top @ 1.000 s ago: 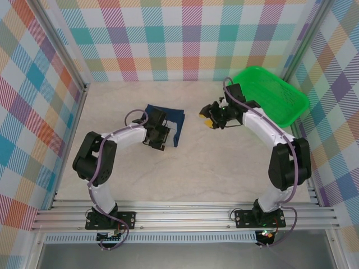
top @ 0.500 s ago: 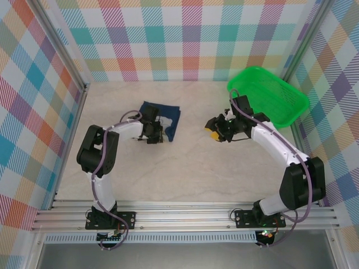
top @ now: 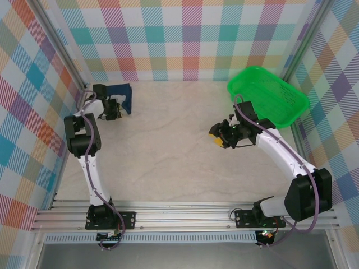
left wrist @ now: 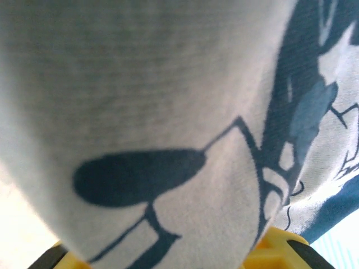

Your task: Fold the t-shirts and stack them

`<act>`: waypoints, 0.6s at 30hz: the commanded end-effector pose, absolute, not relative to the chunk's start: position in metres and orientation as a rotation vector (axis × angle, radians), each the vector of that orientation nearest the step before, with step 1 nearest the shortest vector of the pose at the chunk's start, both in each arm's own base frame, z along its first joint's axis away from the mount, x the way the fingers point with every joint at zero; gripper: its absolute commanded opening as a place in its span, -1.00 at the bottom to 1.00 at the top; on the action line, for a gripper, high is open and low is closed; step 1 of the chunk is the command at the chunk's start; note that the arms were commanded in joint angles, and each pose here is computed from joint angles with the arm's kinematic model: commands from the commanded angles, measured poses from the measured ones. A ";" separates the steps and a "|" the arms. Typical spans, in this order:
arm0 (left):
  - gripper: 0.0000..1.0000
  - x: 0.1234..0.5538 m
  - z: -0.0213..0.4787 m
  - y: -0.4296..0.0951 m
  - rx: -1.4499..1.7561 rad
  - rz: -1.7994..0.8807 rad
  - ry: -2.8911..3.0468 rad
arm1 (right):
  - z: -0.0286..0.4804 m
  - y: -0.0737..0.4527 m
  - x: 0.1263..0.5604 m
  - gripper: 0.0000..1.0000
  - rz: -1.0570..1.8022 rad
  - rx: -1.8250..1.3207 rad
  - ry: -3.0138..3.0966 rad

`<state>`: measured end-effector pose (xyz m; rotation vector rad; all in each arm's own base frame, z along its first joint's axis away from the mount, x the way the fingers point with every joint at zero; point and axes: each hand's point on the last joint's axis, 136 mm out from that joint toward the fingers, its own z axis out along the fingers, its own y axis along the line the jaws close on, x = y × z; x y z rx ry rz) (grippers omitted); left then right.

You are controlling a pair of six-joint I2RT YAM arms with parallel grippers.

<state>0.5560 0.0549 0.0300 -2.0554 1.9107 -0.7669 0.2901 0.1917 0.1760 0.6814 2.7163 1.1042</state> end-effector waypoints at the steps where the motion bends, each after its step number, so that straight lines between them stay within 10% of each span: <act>1: -0.44 0.547 -0.011 0.101 -2.026 -0.634 2.001 | 0.171 0.187 0.288 -0.17 1.081 0.715 2.733; 7: -0.40 0.551 -0.003 0.107 -1.937 -0.609 2.131 | 0.166 0.191 0.294 -0.17 1.089 0.713 2.750; 10: -0.07 0.557 0.013 0.097 -1.888 -0.686 2.118 | 0.172 0.194 0.301 -0.11 1.092 0.667 2.733; 18: 0.24 0.554 0.143 0.068 -1.635 -0.722 2.058 | 0.197 0.200 0.320 0.05 1.131 0.491 2.639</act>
